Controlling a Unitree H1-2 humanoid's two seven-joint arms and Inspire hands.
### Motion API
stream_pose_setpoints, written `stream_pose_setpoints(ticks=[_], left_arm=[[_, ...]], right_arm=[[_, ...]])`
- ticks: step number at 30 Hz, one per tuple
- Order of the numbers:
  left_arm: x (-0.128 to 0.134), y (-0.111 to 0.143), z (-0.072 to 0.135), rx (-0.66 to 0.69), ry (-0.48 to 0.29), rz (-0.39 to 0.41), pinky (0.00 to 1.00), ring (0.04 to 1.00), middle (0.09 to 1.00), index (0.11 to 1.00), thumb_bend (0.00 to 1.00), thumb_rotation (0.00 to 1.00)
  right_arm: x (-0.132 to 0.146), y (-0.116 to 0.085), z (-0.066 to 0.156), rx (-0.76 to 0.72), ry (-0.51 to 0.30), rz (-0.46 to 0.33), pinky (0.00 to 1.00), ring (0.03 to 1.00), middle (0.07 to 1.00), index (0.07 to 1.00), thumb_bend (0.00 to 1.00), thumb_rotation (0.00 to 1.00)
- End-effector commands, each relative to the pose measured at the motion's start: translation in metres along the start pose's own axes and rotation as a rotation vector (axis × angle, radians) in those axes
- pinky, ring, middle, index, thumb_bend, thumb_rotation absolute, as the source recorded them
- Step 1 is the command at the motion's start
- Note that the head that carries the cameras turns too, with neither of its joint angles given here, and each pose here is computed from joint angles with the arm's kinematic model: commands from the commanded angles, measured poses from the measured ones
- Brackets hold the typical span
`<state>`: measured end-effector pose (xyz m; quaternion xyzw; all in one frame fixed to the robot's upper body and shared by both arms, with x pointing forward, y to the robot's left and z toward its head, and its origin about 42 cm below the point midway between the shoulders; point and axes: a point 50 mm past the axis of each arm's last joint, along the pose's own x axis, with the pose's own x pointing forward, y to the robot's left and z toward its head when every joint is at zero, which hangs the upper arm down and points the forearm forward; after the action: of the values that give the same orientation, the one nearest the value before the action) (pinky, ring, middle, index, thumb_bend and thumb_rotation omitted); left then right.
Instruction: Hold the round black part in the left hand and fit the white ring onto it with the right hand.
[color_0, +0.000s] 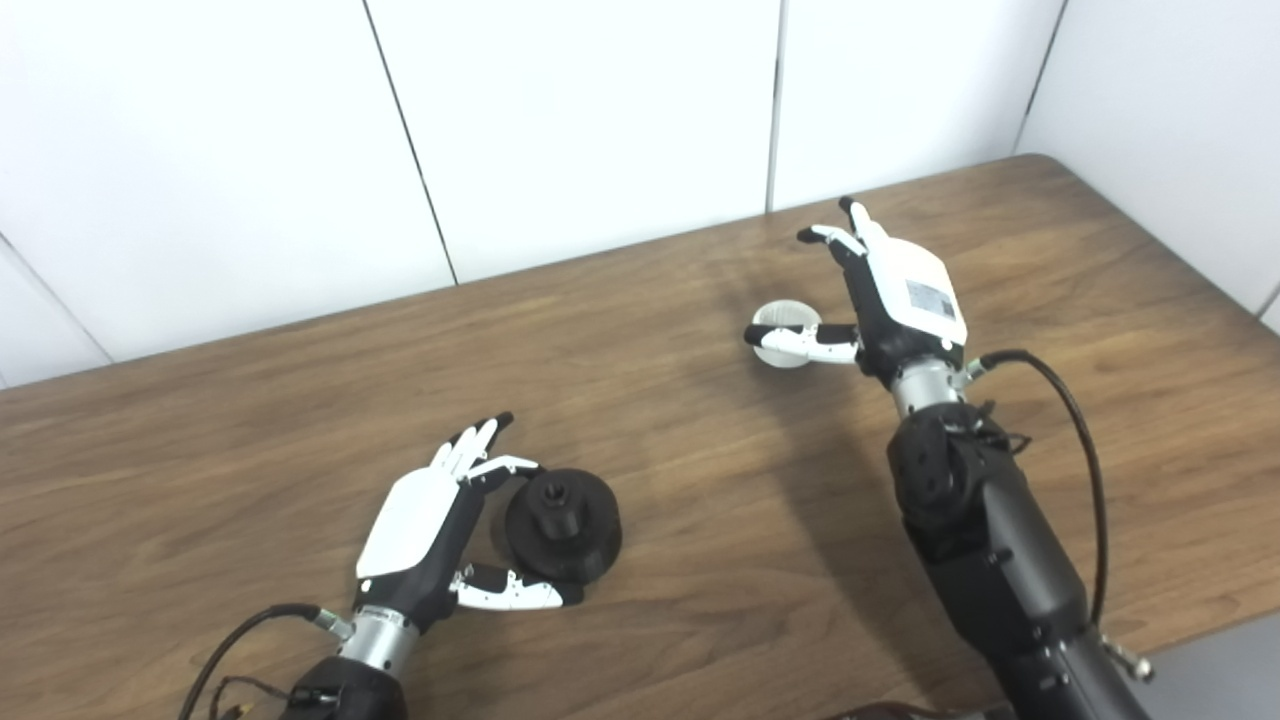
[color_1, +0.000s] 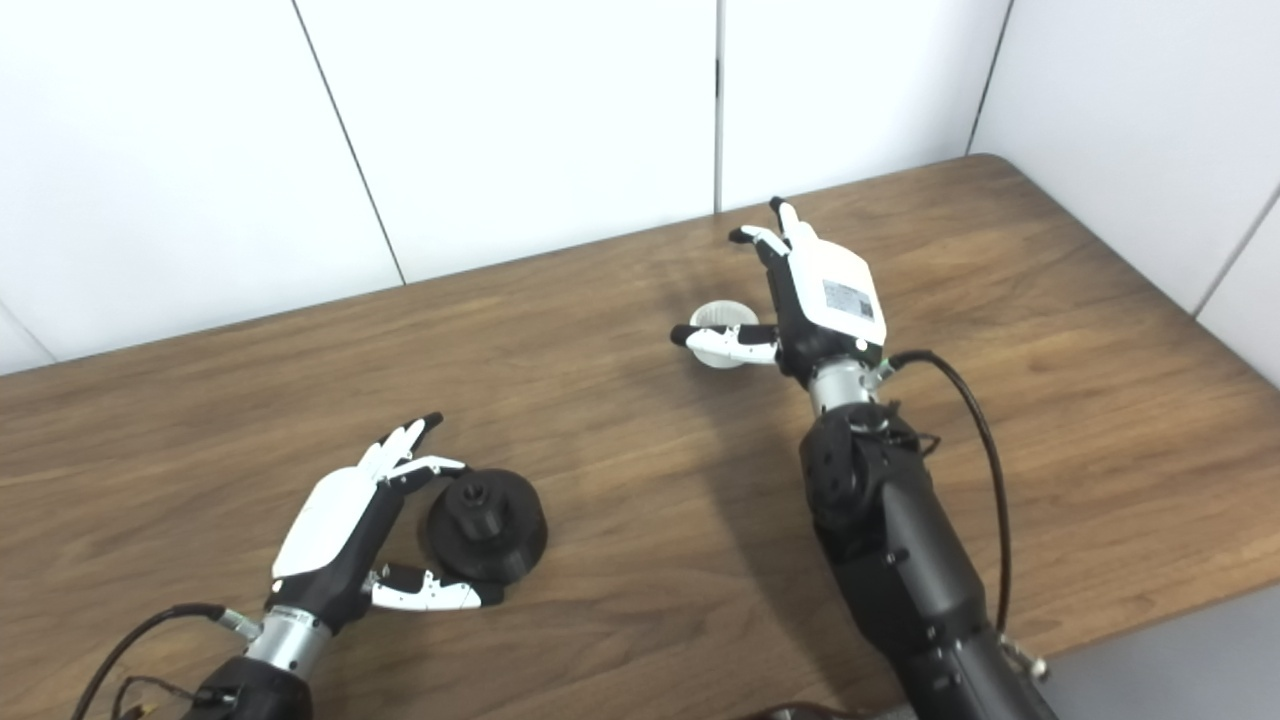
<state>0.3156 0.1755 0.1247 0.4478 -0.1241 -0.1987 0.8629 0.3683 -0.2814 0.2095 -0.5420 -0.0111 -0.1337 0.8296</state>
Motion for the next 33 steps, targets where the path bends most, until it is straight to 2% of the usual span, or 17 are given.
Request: stream_pose_setpoints(ticks=[1, 6, 10, 22, 24, 29, 32, 33], left_arm=[[0.002, 0.007, -0.006, 0.037, 0.016, -0.004, 1.00, 1.000, 1.000, 0.621, 0.91, 0.32], [0.002, 0.007, -0.006, 0.038, 0.016, -0.003, 1.00, 1.000, 1.000, 0.620, 0.91, 0.32], [0.001, 0.007, -0.005, 0.037, 0.018, -0.004, 1.00, 1.000, 1.000, 0.621, 0.90, 0.33], [-0.001, 0.009, -0.004, 0.029, 0.019, 0.003, 1.00, 1.000, 1.000, 0.619, 0.90, 0.30], [-0.002, 0.009, -0.004, 0.028, 0.020, 0.004, 1.00, 1.000, 1.000, 0.620, 0.90, 0.31], [-0.003, 0.011, -0.006, 0.028, 0.024, 0.001, 1.00, 1.000, 1.000, 0.621, 0.90, 0.32], [-0.004, 0.012, -0.006, 0.027, 0.025, 0.000, 1.00, 1.000, 1.000, 0.621, 0.90, 0.32], [-0.004, 0.012, -0.006, 0.026, 0.025, 0.000, 1.00, 1.000, 1.000, 0.621, 0.90, 0.32]], right_arm=[[0.022, -0.020, 0.012, -0.053, -0.031, -0.035, 0.85, 0.983, 1.000, 0.881, 0.96, 0.66], [0.036, -0.016, 0.010, -0.111, -0.010, 0.085, 0.87, 1.000, 1.000, 0.917, 1.00, 0.74], [0.041, -0.013, 0.007, -0.137, 0.003, 0.152, 0.89, 1.000, 1.000, 0.925, 1.00, 0.74], [0.039, -0.003, 0.005, -0.169, 0.008, 0.221, 0.89, 1.000, 1.000, 0.904, 1.00, 0.68], [0.038, -0.002, 0.004, -0.175, 0.009, 0.229, 0.89, 1.000, 1.000, 0.898, 1.00, 0.66], [0.037, 0.000, 0.001, -0.184, 0.018, 0.234, 0.88, 1.000, 1.000, 0.872, 1.00, 0.55], [0.036, 0.000, -0.001, -0.184, 0.023, 0.219, 0.88, 1.000, 1.000, 0.853, 0.95, 0.48], [0.036, 0.001, -0.001, -0.181, 0.025, 0.210, 0.87, 1.000, 1.000, 0.831, 0.91, 0.44]])
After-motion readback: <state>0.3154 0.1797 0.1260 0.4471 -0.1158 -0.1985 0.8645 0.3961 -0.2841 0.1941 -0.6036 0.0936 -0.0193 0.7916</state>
